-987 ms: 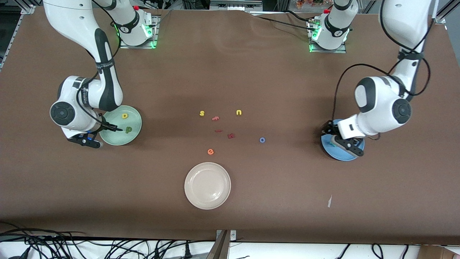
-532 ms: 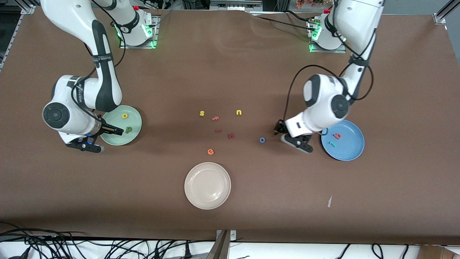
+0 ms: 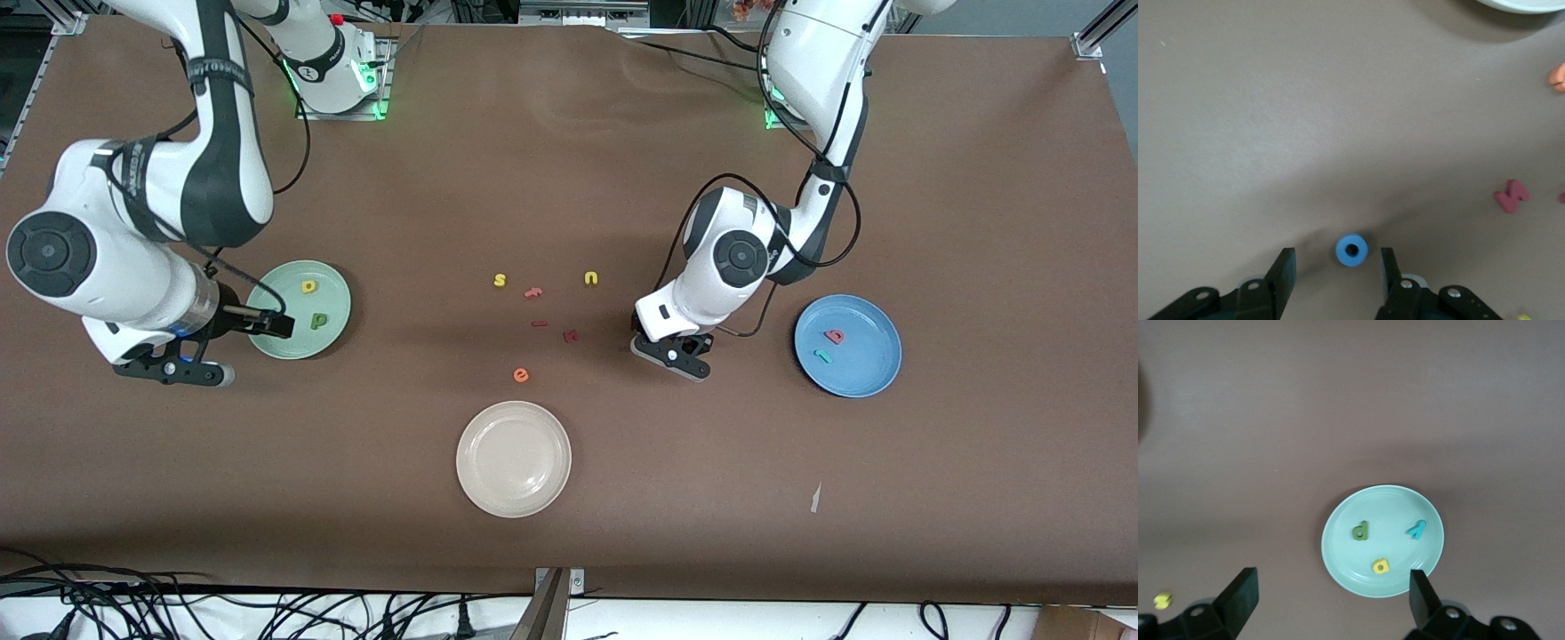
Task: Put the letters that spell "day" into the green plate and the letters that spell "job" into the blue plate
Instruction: 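Grasp the blue o with the left gripper while the right gripper returns to rest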
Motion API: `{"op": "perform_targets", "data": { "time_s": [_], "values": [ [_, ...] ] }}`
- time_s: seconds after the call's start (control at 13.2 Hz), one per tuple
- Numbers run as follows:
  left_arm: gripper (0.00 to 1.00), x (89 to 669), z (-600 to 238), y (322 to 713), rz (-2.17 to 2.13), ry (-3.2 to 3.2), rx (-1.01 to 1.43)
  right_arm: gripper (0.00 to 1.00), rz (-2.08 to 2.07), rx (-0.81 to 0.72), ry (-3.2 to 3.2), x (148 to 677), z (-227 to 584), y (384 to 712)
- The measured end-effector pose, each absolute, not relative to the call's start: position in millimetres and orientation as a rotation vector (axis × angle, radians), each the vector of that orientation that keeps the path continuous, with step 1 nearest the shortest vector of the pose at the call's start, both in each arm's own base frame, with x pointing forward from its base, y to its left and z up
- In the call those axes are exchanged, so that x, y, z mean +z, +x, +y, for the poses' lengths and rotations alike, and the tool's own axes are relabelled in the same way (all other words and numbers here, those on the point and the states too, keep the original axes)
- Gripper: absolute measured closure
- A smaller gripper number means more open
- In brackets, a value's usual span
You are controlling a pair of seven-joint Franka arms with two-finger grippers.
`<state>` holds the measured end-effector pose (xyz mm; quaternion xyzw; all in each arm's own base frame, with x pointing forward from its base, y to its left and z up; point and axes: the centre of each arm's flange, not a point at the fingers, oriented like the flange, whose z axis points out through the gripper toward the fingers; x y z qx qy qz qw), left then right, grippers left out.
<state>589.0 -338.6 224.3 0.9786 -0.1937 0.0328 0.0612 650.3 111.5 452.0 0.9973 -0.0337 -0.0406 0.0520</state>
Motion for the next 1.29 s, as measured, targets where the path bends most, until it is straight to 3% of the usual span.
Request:
{"op": "perform_targets", "data": {
  "time_s": [0.3, 0.53, 0.84, 1.06, 1.22, 1.29],
  "values": [
    [0.39, 201, -354, 582, -0.621, 2.978, 0.068, 0.0, 0.099, -0.011, 2.98, 514, 123, 635],
    [0.34, 190, -356, 580, -0.622, 2.986, 0.049, 0.0, 0.057, 0.008, 3.056, 555, 89, 615],
    [0.31, 181, -354, 579, -0.611, 2.997, 0.032, 0.0, -0.121, -0.044, 3.142, 568, 20, 578],
    [0.31, 173, -353, 578, -0.608, 3.003, 0.018, 0.0, -0.115, -0.028, 3.15, 577, 23, 568],
    [0.35, 173, -353, 578, -0.608, 3.003, 0.016, 0.0, -0.113, -0.043, 3.152, 572, 24, 568],
    [0.43, 173, -353, 578, -0.607, 3.004, 0.016, 0.0, -0.115, -0.048, 3.152, 571, 23, 568]
  ]
}}
